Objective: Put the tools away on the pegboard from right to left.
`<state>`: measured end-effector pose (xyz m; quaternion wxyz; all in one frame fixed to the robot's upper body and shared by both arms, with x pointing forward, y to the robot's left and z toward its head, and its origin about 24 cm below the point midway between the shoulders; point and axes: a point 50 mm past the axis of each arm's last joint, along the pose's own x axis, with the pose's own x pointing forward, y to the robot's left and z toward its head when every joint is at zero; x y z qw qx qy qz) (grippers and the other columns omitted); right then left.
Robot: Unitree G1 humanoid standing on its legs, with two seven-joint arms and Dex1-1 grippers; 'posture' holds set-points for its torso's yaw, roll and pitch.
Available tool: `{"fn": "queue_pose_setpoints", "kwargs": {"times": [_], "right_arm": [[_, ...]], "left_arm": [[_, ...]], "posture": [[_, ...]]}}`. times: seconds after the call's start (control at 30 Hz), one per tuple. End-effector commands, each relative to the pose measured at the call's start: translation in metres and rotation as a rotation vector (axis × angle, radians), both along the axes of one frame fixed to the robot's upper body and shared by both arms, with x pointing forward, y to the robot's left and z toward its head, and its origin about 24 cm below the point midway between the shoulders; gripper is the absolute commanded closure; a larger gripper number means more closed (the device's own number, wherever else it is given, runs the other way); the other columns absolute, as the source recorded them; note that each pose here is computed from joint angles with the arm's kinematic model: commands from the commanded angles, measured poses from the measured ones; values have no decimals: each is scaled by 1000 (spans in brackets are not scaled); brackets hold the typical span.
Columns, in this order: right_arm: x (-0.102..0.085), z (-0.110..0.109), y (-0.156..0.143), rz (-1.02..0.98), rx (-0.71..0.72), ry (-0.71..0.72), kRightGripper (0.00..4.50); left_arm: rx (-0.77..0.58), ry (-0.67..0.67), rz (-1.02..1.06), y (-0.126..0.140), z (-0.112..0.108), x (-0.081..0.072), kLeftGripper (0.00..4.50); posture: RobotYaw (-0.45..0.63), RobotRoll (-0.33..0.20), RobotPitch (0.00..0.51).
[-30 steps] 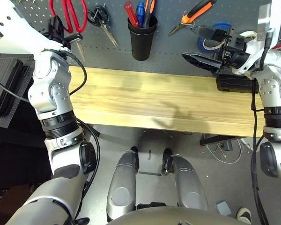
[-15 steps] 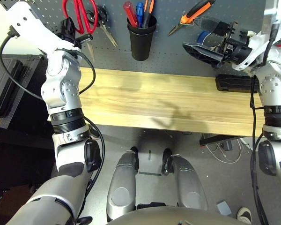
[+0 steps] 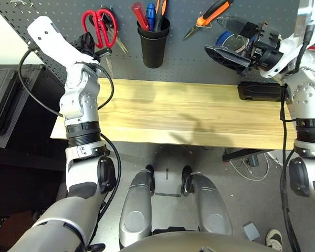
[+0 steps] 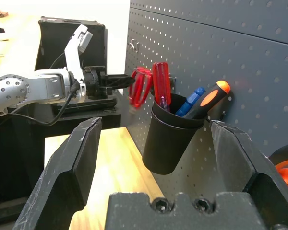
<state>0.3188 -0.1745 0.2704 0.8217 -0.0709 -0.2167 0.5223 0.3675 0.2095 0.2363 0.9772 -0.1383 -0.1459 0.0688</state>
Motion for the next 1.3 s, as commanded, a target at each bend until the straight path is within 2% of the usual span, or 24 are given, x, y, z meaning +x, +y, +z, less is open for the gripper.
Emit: {"fn": "queue_pose_setpoints", "kwargs": {"times": [0.03, 0.17, 0.2, 0.33, 0.5, 0.6, 0.77, 0.93, 1.07, 1.3], "right_arm": [[-1, 0, -1, -1, 1, -11, 0], [-1, -3, -2, -6, 0, -4, 0], [0, -4, -2, -9, -1, 0, 0], [3, -15, -7, -43, -9, 32, 0], [13, -41, -12, -157, -72, 116, 0], [16, -57, -16, -225, -56, 167, 0], [19, -96, -29, -382, -51, 270, 0], [23, -123, -45, -615, 5, 316, 0], [20, -146, -58, -816, 18, 305, 0], [13, -169, -79, -1108, 75, 232, 0]], "left_arm": [[70, 39, -25, -4, -7, -1, 1717], [150, 61, -20, -1, -11, -9, 167], [162, 68, -23, 0, -13, -11, 47], [223, 125, -33, 8, -23, -25, 47], [261, 193, -93, 9, -42, -40, 47], [296, 225, -143, 5, -51, -45, 47], [336, 225, -196, 1, -67, -44, 47], [375, 203, -219, 1, -87, -44, 47], [391, 195, -185, 6, -107, -43, 47], [366, 214, -104, 24, -145, -49, 47]], "posture": [[-19, 0, 209], [-14, 0, 207], [-14, 0, 207], [9, 0, 208], [21, 0, 203], [26, 0, 200], [32, 0, 197], [14, 0, 198], [1, 0, 195], [-10, 0, 192]]}}
